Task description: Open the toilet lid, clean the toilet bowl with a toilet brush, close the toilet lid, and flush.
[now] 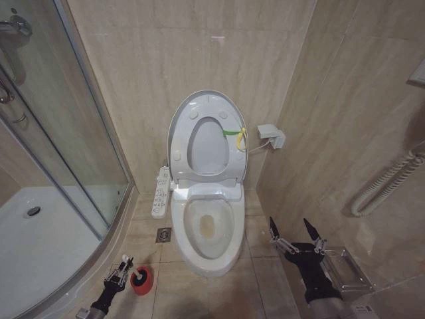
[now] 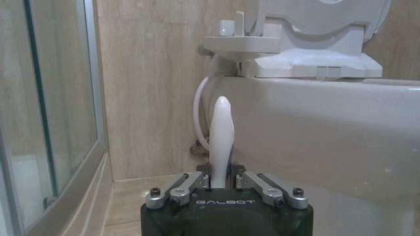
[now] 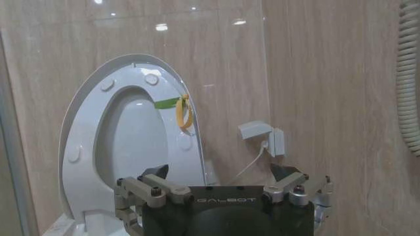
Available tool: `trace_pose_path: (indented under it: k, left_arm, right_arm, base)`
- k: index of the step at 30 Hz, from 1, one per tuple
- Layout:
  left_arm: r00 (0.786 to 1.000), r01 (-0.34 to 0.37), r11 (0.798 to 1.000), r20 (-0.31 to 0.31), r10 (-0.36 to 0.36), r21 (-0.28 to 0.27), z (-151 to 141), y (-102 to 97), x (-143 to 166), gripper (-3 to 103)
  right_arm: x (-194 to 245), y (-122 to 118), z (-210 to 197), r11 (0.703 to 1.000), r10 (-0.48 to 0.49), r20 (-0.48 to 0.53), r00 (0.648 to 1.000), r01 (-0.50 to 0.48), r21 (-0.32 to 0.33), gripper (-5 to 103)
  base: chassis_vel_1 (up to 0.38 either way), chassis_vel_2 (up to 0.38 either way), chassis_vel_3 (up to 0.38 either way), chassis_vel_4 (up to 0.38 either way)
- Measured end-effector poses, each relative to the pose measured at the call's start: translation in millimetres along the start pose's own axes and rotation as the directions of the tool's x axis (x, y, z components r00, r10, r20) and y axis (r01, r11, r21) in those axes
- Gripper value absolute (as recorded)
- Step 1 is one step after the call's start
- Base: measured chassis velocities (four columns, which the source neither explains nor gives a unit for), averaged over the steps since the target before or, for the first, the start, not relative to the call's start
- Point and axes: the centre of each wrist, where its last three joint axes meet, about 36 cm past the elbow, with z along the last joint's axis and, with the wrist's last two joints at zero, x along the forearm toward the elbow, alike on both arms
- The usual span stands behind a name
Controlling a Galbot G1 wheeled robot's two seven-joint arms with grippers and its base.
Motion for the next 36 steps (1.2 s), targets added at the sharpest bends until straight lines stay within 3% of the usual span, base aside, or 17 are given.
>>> trace_pose_path:
  k: [15,16,22,23,30,31,34,36]
  left_arm:
    - [0.997,0.080,0.997,-0.005,-0.080,0.012,3,-10.6,17,18]
    - [0.996,0.087,0.996,-0.001,-0.087,0.009,2,-9.5,17,29]
    - [0.995,0.096,0.995,0.010,-0.096,0.002,-1,-6.5,15,29]
    - [0.995,0.097,0.995,0.012,-0.097,0.001,-2,-6.0,15,57]
    - [0.995,0.093,0.996,0.031,-0.093,0.000,-5,-7.6,16,57]
    - [0.995,0.093,0.996,0.038,-0.093,0.000,-6,-9.1,17,84]
    - [0.993,0.100,0.995,0.060,-0.100,0.003,-9,-15.0,22,84]
    - [0.983,0.147,0.989,0.109,-0.148,0.014,-18,-27.9,27,84]
  right_arm:
    - [0,0,0,1.000,-0.001,0.000,1.000,0.001,0.000,100]
    - [0,0,0,1.000,0.000,0.000,1.000,0.000,0.000,100]
    - [0,0,0,1.000,0.000,0.000,1.000,0.000,0.000,100]
    - [0,0,0,1.000,0.000,0.000,1.000,0.000,0.000,100]
    - [0,0,0,1.000,0.000,0.000,1.000,0.000,0.000,100]
    - [0,0,0,1.000,0.000,0.000,1.000,0.000,0.000,100]
    - [0,0,0,1.000,0.000,0.000,1.000,0.000,0.000,100]
    - [0,0,0,1.000,0.000,0.000,1.000,0.000,0.000,100]
  base:
    - [0.000,0.000,0.000,0.000]
    - [0.000,0.000,0.000,0.000]
    - [0.000,0.000,0.000,0.000]
    - [0.000,0.000,0.000,0.000]
    - [0.000,0.000,0.000,0.000]
    - [0.000,0.000,0.000,0.000]
    - [0.000,0.000,0.000,0.000]
    - [0.000,0.000,0.000,0.000]
